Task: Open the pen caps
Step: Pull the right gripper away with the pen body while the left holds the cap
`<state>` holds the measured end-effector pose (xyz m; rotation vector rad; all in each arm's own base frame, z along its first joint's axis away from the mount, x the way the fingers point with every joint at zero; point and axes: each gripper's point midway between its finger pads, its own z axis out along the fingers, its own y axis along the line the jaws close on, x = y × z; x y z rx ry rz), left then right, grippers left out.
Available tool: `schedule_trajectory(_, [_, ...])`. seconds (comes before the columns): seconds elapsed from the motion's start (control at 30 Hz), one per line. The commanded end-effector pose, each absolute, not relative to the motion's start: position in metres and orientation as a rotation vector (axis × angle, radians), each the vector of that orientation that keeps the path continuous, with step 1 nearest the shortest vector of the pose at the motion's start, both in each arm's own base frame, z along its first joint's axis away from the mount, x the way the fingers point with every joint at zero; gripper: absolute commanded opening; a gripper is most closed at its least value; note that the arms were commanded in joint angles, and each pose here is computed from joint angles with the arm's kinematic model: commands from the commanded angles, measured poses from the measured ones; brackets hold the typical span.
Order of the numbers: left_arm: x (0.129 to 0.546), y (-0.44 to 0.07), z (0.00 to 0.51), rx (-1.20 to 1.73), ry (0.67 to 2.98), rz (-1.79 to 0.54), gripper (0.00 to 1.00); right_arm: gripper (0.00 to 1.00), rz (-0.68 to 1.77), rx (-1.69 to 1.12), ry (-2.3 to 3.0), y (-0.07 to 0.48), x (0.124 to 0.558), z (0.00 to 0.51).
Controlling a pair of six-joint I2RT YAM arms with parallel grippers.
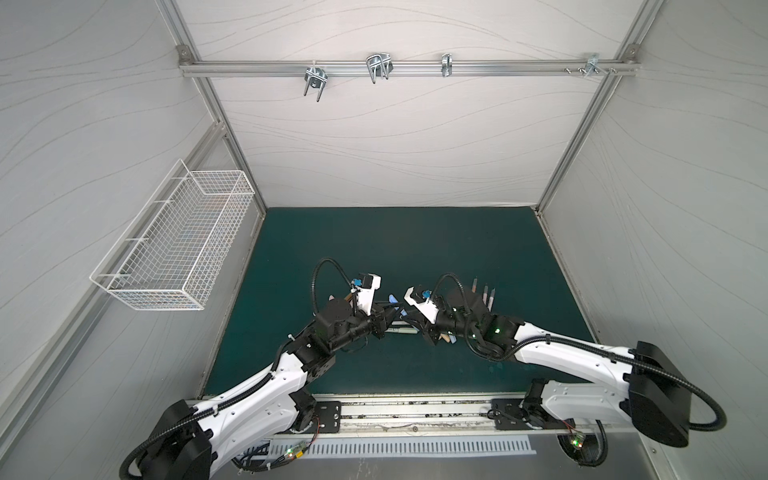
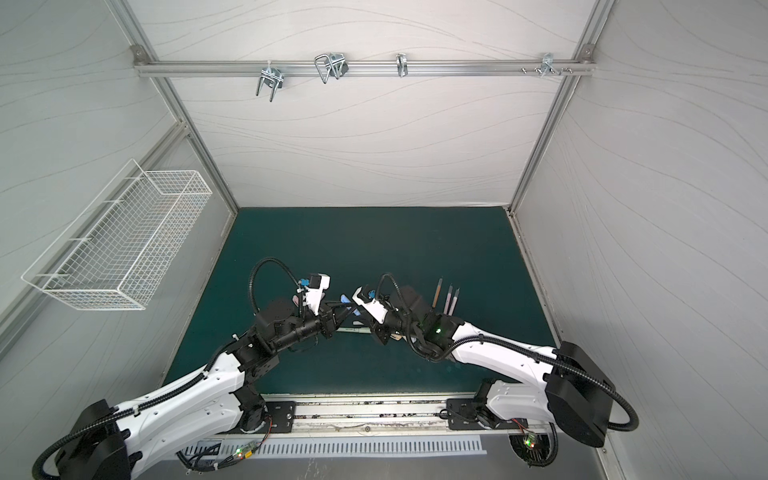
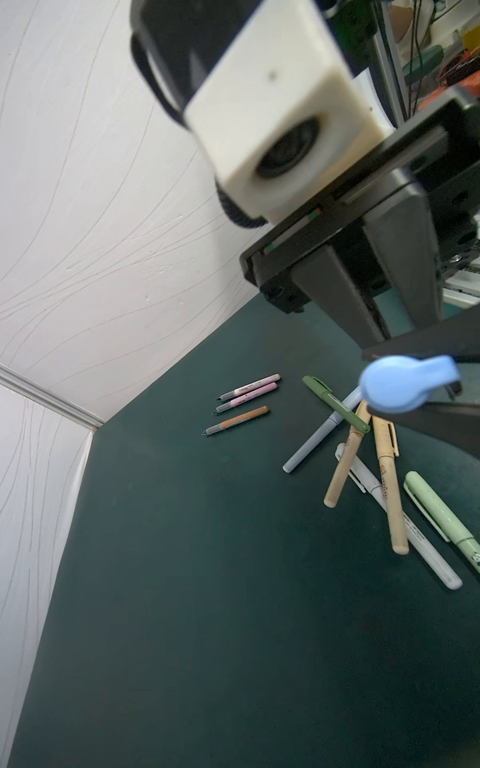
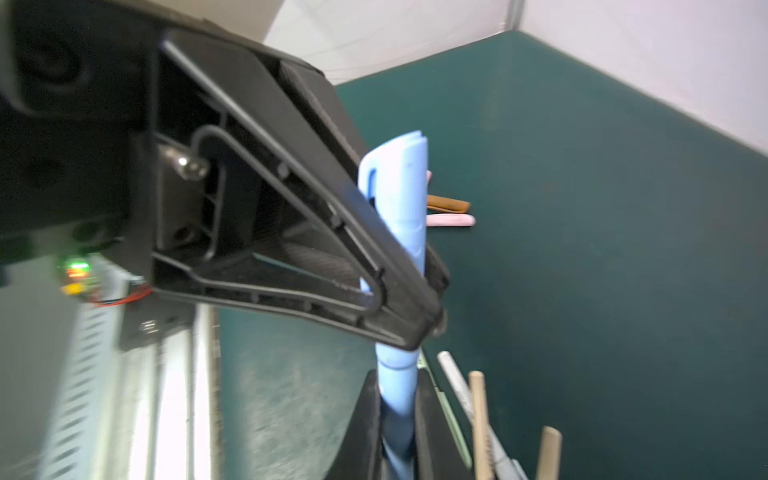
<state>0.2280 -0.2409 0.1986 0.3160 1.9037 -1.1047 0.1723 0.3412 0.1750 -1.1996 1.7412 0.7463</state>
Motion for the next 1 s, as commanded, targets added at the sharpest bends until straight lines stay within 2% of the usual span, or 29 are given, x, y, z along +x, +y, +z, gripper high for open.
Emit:
schedule_trajectory(0.0, [0.277, -0.196, 0.206, 0.041, 1.85, -0.894, 0.0, 0.0, 0.503, -1.245, 1.852, 0.312, 0.176, 0.142])
schedule_trajectory(0.23, [0.286, -0.187, 0.201, -0.051, 1.869, -0.904, 0.0, 0.0, 0.594, -1.378, 1.862, 0.324, 0.158, 0.13])
schedule_trajectory(0.37, [0.287, -0.188, 0.204, -0.055, 1.837, -0.966, 0.0, 0.0, 0.91, -1.47, 1.889, 0.325, 0.133, 0.134])
schedule_trajectory(0.5, [0.284, -0.191, 0.211, -0.016, 1.809, -0.985, 0.0, 0.0, 1.178, -1.417, 1.891, 0.318, 0.13, 0.151])
schedule_trajectory(0.83, [0.282, -0.192, 0.213, -0.013, 1.795, -1.008, 0.0, 0.0, 1.333, -1.404, 1.878, 0.314, 0.126, 0.16])
schedule_trajectory(0.97, [0.282, -0.192, 0.213, -0.01, 1.796, -1.006, 0.0, 0.0, 1.185, -1.367, 1.916, 0.314, 0.138, 0.149])
